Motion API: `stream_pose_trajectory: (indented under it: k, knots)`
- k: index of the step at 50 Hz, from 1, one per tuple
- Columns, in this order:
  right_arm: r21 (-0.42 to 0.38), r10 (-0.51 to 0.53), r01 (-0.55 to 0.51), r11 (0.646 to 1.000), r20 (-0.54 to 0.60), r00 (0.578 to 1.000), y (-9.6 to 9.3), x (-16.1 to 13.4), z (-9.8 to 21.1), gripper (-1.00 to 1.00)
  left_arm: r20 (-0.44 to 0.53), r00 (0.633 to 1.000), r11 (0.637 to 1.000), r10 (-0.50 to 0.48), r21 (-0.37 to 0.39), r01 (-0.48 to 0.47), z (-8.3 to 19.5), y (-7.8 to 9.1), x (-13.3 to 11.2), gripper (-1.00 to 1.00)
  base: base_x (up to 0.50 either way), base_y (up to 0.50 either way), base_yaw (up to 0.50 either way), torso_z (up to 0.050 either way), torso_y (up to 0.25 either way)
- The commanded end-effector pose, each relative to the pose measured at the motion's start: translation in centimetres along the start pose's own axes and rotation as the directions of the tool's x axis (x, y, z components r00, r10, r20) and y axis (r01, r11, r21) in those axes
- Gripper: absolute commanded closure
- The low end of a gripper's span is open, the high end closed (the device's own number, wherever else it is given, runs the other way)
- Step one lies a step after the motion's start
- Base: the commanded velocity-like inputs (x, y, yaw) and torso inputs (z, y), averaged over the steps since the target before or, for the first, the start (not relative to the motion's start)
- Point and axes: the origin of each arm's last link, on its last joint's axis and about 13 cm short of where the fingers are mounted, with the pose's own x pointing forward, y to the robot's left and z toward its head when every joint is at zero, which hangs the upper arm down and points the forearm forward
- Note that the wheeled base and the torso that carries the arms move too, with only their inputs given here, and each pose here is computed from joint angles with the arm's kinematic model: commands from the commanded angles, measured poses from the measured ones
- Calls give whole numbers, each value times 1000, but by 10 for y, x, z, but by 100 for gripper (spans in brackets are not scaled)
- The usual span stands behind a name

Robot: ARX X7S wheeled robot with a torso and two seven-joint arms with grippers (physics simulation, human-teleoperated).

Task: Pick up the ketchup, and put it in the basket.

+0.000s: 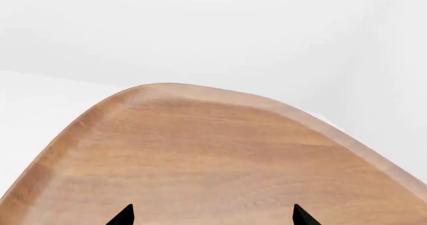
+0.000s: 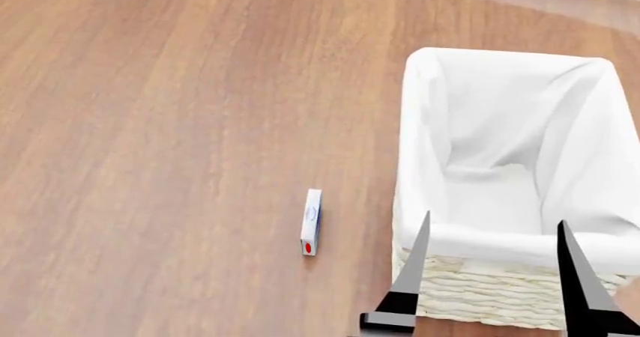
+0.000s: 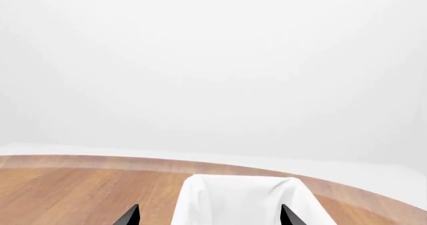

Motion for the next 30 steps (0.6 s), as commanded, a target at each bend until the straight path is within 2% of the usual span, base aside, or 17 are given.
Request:
stream_pose_trajectory:
  k: [1,30]
  knots:
    - [1,0,0,1000,0,1000,0,0,1,-100,-47,999,1000,15,-7,-16,-3,-1,1,-100,0,0,0,0,0]
    - [2,1,-1,1000,-2,1000,0,0,0,-100,-88,995,999,36,-15,-38,-10,3,2,-100,0,0,0,0,0]
